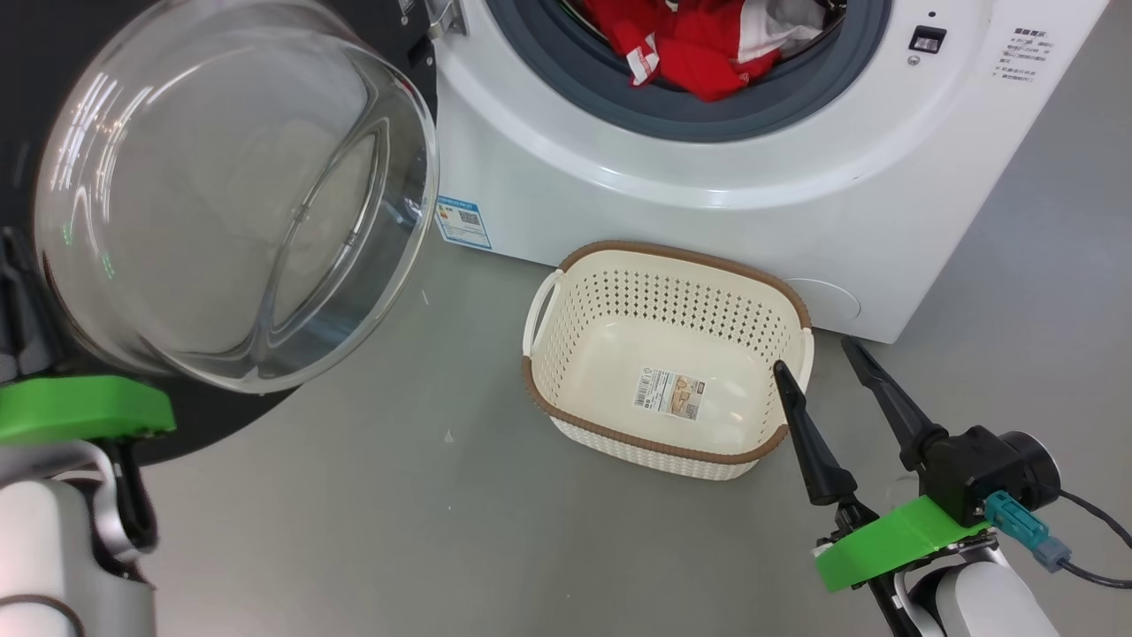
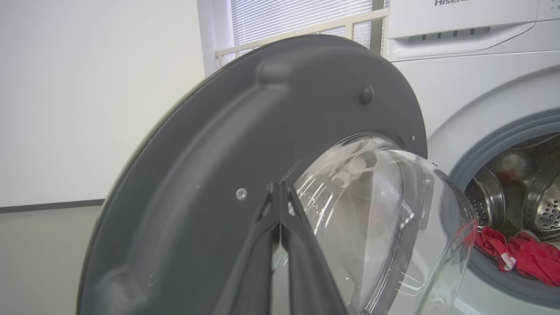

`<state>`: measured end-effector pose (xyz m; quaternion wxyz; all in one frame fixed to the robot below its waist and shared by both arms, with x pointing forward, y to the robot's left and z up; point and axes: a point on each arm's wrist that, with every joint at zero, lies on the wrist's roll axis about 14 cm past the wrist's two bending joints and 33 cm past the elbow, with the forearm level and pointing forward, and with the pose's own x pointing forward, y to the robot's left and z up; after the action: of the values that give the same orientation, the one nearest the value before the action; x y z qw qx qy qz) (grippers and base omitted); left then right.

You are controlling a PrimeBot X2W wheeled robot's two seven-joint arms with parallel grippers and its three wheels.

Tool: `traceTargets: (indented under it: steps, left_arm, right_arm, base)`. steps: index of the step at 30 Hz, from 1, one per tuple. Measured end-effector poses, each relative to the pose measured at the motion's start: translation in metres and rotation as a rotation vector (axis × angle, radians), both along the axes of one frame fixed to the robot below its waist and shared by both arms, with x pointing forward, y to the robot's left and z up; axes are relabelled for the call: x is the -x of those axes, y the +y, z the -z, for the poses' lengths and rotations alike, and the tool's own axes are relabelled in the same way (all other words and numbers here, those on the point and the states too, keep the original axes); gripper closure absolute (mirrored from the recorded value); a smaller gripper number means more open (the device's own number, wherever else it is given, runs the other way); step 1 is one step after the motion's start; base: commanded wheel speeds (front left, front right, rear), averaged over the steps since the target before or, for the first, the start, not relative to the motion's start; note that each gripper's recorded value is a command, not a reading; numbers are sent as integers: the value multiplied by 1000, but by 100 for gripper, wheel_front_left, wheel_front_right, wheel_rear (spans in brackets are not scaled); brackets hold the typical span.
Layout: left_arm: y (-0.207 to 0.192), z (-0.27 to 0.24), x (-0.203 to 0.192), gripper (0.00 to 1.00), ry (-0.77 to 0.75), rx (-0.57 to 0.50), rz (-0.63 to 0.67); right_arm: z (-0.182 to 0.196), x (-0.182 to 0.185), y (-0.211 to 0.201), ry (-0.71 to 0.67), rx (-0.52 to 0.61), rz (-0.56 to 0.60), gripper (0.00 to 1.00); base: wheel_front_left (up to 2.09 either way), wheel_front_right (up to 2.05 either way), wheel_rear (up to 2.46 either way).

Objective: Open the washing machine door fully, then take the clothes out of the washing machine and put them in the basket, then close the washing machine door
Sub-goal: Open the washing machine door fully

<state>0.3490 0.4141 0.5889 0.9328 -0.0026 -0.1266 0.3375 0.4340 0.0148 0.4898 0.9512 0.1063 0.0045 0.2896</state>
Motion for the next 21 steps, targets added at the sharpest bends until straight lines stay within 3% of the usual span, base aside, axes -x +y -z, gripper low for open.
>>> traceTargets:
  steps: [1, 2, 13, 21]
  left_arm:
    - [-6, -5, -1, 7, -16, -13, 13]
    - [-13, -10, -2, 0, -29, -30, 29]
    - [-91, -35, -20, 0, -134, -78, 277]
    - [-150, -28, -40, 0, -143, -22, 471]
  right_arm:
    - [0, 0, -1, 2, -2, 2, 0]
    - [-1, 0, -1, -1, -6, 5, 0]
    - [-6, -4, -33, -18, -15, 99, 0]
    - [-23, -13, -78, -73, -21, 232, 0]
  base:
    - [0, 0, 0]
    - [0, 0, 0]
    - [0, 0, 0]
    - [0, 0, 0]
